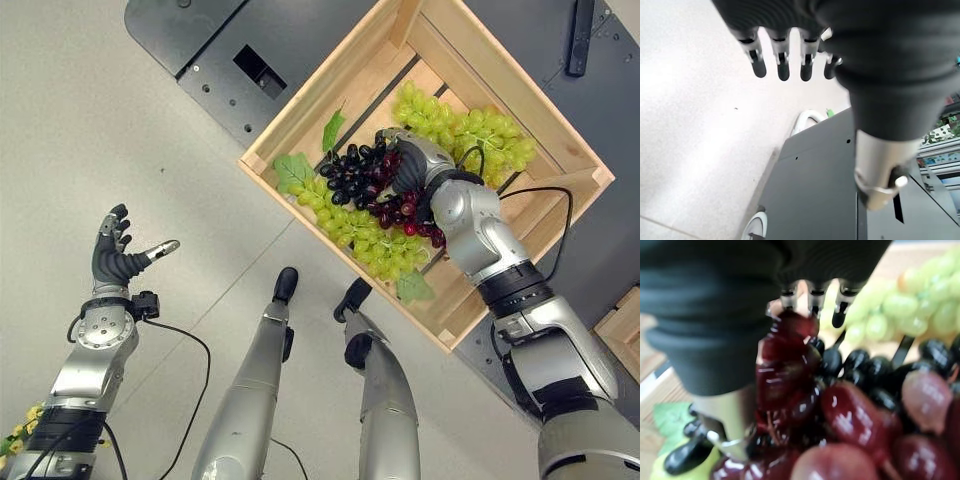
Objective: Pick up the fruits from the basket on one side to the basket on the other side
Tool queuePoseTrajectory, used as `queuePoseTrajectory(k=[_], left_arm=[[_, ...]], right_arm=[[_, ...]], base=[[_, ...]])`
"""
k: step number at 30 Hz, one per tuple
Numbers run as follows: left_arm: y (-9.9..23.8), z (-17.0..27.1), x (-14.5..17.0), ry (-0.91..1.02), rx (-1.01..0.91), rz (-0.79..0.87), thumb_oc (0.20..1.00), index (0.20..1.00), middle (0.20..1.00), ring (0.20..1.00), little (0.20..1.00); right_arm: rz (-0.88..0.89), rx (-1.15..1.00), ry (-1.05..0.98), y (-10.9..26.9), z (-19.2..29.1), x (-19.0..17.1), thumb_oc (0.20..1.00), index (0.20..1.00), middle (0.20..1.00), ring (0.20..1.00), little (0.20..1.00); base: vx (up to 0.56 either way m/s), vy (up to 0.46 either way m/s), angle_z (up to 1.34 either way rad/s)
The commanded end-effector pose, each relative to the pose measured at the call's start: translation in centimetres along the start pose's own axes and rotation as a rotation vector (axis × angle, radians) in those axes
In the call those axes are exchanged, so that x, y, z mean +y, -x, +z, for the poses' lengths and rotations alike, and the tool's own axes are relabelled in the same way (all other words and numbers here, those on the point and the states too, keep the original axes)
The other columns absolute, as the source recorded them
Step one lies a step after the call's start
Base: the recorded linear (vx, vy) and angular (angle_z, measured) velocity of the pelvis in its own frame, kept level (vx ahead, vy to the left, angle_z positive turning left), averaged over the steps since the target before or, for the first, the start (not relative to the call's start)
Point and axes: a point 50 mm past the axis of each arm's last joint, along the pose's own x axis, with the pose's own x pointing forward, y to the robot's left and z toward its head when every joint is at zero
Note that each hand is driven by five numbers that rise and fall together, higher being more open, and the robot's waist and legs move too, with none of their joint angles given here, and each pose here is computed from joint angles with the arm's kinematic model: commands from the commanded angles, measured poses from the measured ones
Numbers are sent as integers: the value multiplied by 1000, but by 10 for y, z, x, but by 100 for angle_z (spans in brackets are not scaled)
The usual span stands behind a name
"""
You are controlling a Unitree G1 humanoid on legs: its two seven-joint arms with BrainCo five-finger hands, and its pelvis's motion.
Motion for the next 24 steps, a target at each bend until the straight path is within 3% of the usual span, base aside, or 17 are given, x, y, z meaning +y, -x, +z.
queuePoseTrajectory(k=[1,12,24], left_arm=[[1,22,6,-14,-118,38,1000,1000,1000,1000,1000],[-3,31,1,-51,-156,25,1000,1000,1000,1000,1000],[-4,35,3,-78,-171,23,1000,1000,1000,1000,1000]], right_arm=[[66,-63,55,4,14,19,1000,1000,1000,1000,1000],[195,-114,45,12,26,56,1000,1000,1000,1000,1000],[188,-70,149,19,12,43,1000,1000,1000,1000,1000]], base=[[6,12,-4],[-1,2,-1],[0,0,0]])
